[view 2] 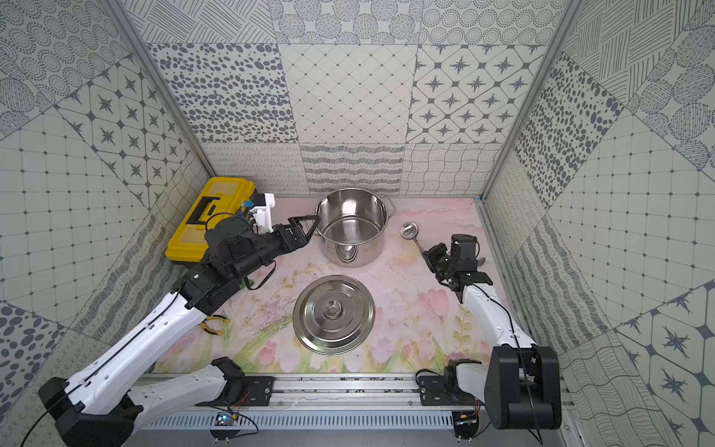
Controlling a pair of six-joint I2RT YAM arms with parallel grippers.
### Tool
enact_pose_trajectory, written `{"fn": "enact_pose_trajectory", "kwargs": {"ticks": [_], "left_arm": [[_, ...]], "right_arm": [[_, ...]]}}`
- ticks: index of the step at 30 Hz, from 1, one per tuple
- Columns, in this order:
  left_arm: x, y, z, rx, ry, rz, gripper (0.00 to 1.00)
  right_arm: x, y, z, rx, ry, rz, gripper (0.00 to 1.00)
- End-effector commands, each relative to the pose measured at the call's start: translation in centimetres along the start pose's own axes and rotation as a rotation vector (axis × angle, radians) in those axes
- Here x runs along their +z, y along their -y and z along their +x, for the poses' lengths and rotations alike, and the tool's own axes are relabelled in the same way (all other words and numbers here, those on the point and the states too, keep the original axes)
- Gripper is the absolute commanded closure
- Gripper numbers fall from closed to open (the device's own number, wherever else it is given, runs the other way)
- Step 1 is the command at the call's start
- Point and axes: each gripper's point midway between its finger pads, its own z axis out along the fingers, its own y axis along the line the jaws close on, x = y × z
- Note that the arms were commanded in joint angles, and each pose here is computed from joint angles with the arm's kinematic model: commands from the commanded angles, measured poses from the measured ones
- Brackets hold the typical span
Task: Stir the soup with a spoon
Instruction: Place the spoon at the center of the board.
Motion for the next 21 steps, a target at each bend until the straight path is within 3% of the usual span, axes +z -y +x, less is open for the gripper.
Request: {"fn": "enact_pose_trajectory", "kwargs": {"ticks": [1,7,8,10,13,21], "left_arm": [[-0.6,0.8,-1.1,-0.012,0.049,0.037,0.0],[-0.4,0.4,-0.8,-0.024,0.045,0.031,0.0],[-0.3,0.4,-0.8,-0.026,0.045,0.031,0.01],[-0.2,0.4,-0.8,-0.03,0.047,0.032,0.0],[-0.1,0.3,-0.8,-0.037,0.047,0.032,0.0],[-0.2,0.4,-0.9,-0.039,0.052,0.032,0.0]], "right_arm": [[0.2,-2.7,-2.3,0.073,0.118,-0.172,1.0],[2.0,2.2,0.1,0.129,0.058,-0.114,1.0],[2.1,2.9,0.6,0.132,0.045,-0.102,0.96],[2.1,4.3,1.4,0.143,0.027,-0.072,0.73],[1.8,6.5,2.5,0.167,0.015,-0.016,0.47],[-0.1,10.3,4.1,0.145,0.001,0.142,0.12]]}}
